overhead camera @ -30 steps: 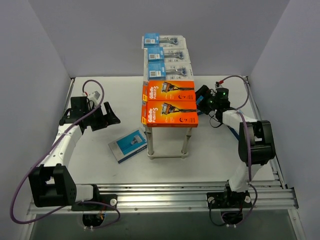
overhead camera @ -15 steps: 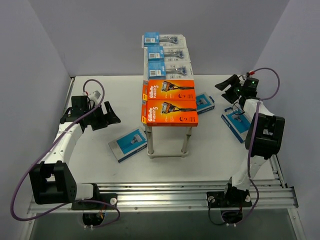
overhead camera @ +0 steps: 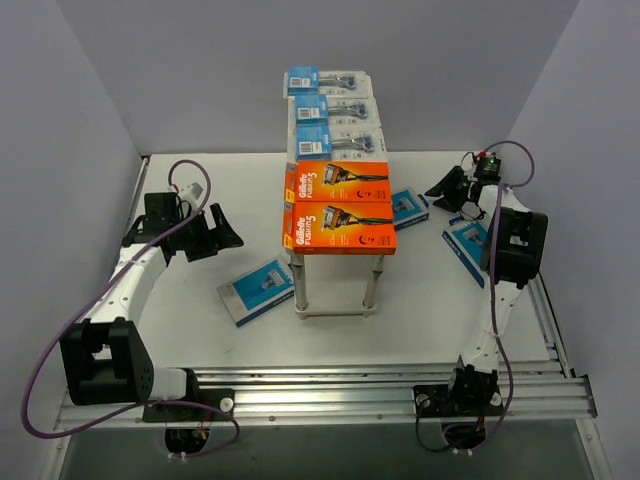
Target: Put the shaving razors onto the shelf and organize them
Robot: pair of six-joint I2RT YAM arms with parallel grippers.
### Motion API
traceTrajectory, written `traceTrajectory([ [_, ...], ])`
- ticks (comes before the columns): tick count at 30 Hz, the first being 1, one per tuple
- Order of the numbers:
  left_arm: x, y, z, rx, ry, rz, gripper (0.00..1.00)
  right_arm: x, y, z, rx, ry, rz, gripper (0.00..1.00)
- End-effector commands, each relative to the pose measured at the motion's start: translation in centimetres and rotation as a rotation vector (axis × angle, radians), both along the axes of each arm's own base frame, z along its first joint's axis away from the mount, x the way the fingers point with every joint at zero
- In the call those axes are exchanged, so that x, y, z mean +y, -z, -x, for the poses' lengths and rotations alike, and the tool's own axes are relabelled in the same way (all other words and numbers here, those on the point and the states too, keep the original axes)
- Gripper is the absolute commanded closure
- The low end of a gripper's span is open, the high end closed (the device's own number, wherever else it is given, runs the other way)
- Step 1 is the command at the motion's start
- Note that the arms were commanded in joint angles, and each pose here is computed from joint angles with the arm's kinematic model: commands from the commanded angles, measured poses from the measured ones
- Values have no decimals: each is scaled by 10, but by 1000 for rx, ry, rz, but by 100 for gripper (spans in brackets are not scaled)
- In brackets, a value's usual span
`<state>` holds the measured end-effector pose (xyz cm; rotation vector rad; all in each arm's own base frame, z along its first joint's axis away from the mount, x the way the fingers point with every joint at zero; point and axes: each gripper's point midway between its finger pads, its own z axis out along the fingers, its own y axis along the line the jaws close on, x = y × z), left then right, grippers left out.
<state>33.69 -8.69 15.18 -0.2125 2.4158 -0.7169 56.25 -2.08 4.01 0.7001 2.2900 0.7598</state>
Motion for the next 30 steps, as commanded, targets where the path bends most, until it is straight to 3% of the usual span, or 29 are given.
traceTrajectory([
  [1, -4, -14, -11, -66, 10, 22, 6, 4, -7, -6, -16, -56, -18, 61],
  [19, 4, -7, -14, -40, -9, 37, 6, 25, 10, -1, -38, -129, -138, 74],
  [25, 6, -5, -14, -34, -16, 44, 6, 27, 7, 3, -49, -133, -159, 83],
  [30, 6, -5, -14, -33, -17, 46, 6, 27, 0, 10, -55, -130, -163, 100],
])
